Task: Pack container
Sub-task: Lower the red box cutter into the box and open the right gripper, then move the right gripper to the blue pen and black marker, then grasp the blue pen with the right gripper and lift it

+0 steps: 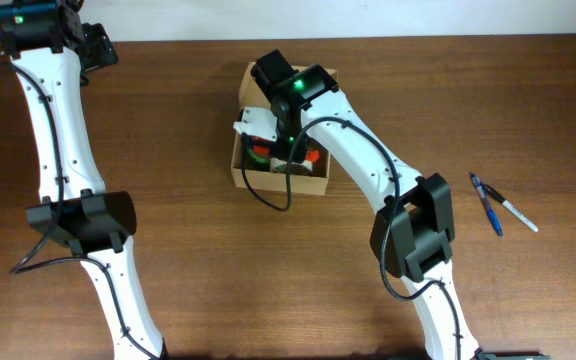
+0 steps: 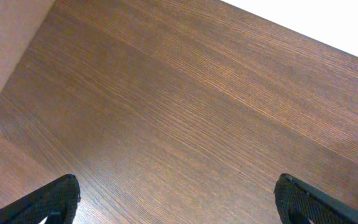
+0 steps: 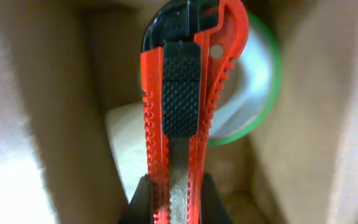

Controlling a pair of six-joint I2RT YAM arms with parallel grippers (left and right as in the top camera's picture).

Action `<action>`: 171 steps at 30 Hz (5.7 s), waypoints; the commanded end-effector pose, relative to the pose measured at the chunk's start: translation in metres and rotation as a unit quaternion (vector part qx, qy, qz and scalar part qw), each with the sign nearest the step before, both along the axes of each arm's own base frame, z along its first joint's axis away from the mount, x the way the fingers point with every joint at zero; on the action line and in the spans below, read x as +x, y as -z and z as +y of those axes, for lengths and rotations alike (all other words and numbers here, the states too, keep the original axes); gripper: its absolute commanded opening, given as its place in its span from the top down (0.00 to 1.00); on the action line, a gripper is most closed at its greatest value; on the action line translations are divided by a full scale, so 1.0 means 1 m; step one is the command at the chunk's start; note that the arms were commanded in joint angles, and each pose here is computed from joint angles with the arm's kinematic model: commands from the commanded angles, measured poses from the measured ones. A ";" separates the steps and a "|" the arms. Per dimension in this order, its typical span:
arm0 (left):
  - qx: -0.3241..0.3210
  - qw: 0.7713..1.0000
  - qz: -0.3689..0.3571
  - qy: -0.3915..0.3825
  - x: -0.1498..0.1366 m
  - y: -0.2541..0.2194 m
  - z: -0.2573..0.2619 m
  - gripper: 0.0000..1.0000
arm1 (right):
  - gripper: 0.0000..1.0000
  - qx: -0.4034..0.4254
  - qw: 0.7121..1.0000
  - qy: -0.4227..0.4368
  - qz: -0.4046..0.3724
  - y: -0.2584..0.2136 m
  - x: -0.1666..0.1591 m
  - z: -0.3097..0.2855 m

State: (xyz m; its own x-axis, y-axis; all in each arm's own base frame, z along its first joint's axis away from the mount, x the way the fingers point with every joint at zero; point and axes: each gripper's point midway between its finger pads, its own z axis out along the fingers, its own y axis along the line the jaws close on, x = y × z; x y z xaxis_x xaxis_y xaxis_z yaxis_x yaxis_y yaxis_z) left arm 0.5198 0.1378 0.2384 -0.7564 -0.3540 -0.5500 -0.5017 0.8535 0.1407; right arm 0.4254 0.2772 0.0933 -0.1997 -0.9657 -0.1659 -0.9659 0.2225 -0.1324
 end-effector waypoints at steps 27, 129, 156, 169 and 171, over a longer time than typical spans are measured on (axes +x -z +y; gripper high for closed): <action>-0.006 1.000 0.003 -0.007 0.001 0.006 0.004 0.00 | 0.88 0.005 0.997 0.078 0.006 0.029 0.024 -0.021; -0.006 1.000 0.003 -0.007 0.001 0.006 0.004 0.00 | 0.44 0.010 0.838 0.544 0.043 -0.004 -0.083 -0.415; -0.006 1.000 0.003 -0.007 0.001 0.006 0.004 0.00 | 0.46 -0.011 0.807 0.552 0.210 0.085 -0.120 -0.410; -0.006 1.000 0.003 -0.007 0.001 0.006 0.004 0.00 | 0.96 -0.057 0.774 0.605 0.181 0.110 -0.112 -0.433; -0.006 1.000 0.003 -0.007 0.001 0.006 0.004 0.00 | 0.96 -0.054 0.767 0.614 0.179 0.110 -0.110 -0.432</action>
State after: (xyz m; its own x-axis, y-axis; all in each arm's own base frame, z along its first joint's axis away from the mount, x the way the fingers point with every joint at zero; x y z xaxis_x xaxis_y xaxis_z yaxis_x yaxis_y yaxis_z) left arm 0.5199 0.1373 0.2383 -0.7567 -0.3543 -0.5494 -0.5005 0.8546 0.1383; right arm 0.3185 -0.1567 -0.0026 -0.9869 -0.0581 0.1507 -0.0574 0.9983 0.0085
